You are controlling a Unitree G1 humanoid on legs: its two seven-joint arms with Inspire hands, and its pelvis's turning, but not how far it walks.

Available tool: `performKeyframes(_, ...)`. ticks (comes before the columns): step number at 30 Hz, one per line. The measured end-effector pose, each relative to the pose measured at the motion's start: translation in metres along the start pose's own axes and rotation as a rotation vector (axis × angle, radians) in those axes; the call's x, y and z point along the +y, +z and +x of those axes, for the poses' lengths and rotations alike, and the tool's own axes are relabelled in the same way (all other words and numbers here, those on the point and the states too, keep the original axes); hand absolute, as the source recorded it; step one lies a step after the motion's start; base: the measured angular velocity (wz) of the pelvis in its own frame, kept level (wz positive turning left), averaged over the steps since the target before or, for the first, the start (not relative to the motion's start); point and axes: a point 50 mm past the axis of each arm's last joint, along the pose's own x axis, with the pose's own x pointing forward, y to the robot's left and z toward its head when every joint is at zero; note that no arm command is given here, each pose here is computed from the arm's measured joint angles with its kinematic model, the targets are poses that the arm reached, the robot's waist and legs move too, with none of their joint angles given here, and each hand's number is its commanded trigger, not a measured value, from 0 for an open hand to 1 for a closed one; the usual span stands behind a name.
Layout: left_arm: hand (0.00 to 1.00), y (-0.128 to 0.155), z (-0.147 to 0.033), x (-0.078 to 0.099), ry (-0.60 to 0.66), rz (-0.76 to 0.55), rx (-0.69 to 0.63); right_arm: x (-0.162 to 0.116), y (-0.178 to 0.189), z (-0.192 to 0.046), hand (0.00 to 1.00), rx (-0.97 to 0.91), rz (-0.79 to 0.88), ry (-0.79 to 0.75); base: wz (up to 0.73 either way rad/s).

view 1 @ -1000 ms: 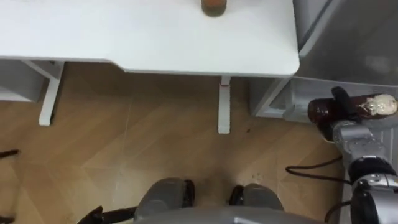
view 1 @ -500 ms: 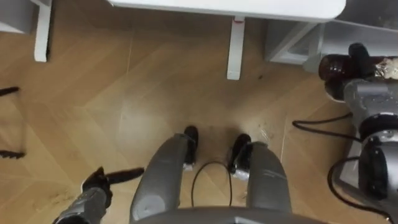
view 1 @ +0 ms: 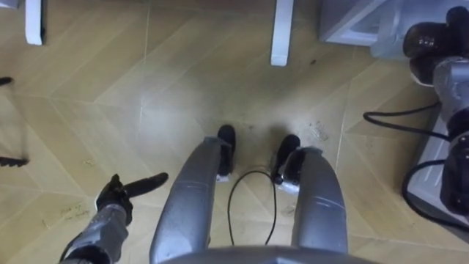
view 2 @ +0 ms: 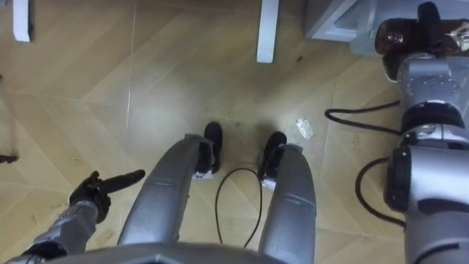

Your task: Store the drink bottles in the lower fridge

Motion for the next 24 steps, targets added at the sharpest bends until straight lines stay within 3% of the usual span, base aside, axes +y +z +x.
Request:
performKeyframes(10,0.0,-0.003,0.0,0.002,0.006,-0.017,0.011,0.037,0.014,-0.007,1.0,-0.04,0.026,0.089,0.03)
performKeyframes(15,0.0,-0.001,0.0,0.007,0.012,-0.003,0.006,0.041,0.013,-0.008,1.0,-0.039,0.027,0.102,0.11)
performKeyframes(16,0.0,-0.001,0.0,0.007,0.012,-0.003,0.006,0.041,0.013,-0.008,0.9,-0.039,0.027,0.102,0.0)
performKeyframes(17,0.0,-0.001,-0.001,0.008,0.012,0.0,0.006,0.041,0.013,-0.008,0.36,-0.039,0.027,0.102,0.0)
performKeyframes(18,0.0,-0.001,-0.001,0.008,0.011,0.005,0.007,0.041,0.013,-0.008,0.0,-0.039,0.027,0.102,0.0)
performKeyframes(24,0.0,-0.005,-0.002,0.013,0.005,0.035,0.018,0.039,0.013,-0.007,0.0,-0.036,0.03,0.099,0.0)
